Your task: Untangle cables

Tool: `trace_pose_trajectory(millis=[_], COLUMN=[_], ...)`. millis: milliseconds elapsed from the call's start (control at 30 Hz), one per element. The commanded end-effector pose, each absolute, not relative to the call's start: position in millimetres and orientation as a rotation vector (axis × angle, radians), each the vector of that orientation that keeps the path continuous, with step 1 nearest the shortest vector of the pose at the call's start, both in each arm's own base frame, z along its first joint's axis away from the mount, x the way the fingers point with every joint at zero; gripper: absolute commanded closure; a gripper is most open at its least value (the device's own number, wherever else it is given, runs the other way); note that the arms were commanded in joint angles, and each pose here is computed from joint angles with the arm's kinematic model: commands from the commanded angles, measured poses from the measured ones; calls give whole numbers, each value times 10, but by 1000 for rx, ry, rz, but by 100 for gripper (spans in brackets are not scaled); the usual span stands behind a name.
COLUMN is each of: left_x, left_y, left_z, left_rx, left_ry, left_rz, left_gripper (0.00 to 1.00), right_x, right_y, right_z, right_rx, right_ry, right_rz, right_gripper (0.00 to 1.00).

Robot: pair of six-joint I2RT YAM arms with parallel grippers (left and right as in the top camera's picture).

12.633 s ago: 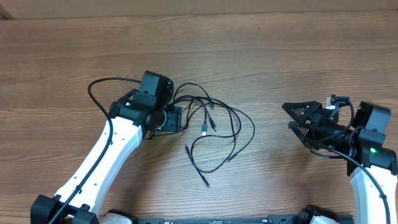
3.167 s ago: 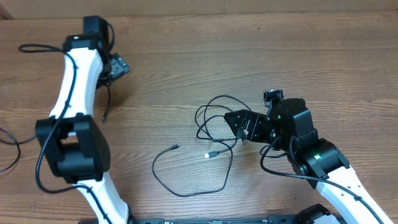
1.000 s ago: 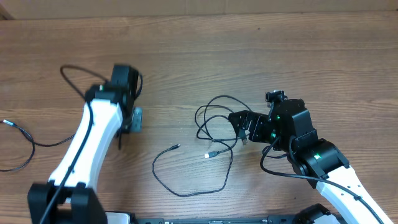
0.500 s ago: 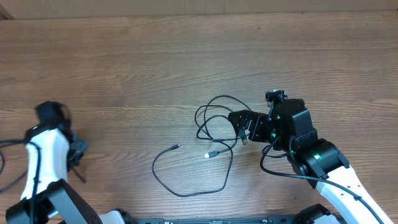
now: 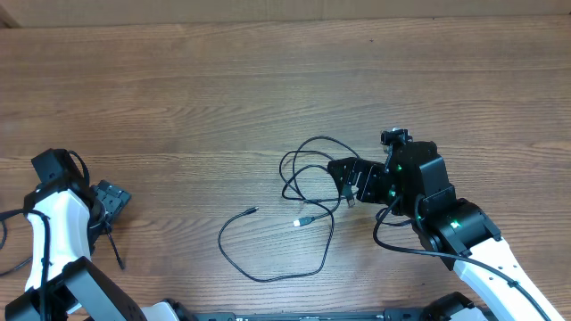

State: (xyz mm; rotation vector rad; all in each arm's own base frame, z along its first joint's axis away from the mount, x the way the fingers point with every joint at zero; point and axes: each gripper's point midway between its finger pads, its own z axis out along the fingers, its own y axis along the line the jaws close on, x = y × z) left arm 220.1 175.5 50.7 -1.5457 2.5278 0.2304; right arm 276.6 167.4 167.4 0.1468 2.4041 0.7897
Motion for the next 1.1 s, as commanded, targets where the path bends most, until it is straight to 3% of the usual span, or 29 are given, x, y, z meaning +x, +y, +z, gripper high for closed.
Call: trace_pose_trajectory(millis=[0,133,267,433,567,733,867,1067], left_x=[2597,2945,2868,3058,3352,3523,3511,3513], left_y=[1673,1699,1900,1522,724,-445,-1128,-1865], left_z=[777,1399,2223,2656,2613,2394,1917,1222], left_rx=[-1382,-1199,-1162,-945,-451,157,413,462], left_ry=[2530,2466,2361,2329,2485,2582,2701,2854], left_rz=[5,-96,97,36,1,-76,-123,-316], left_gripper=[0,0,0,0,0,0,1,0], right_x=[2780,2780,2782,2791,2842,2961,2971,2902], right_y=[1670,1670,1670,1657,1557,978,473,260], right_z=[1693,1693,1694,1693,1672,1531,1437,1363], right_rx=[134,134,134,138,246,493,548,572], right_ry=[2392,2392,2391,2389,2383,2388,2406,2438], right_rz=[785,785,785,775,736,582,472,422], right_gripper=[0,0,0,0,0,0,0,0])
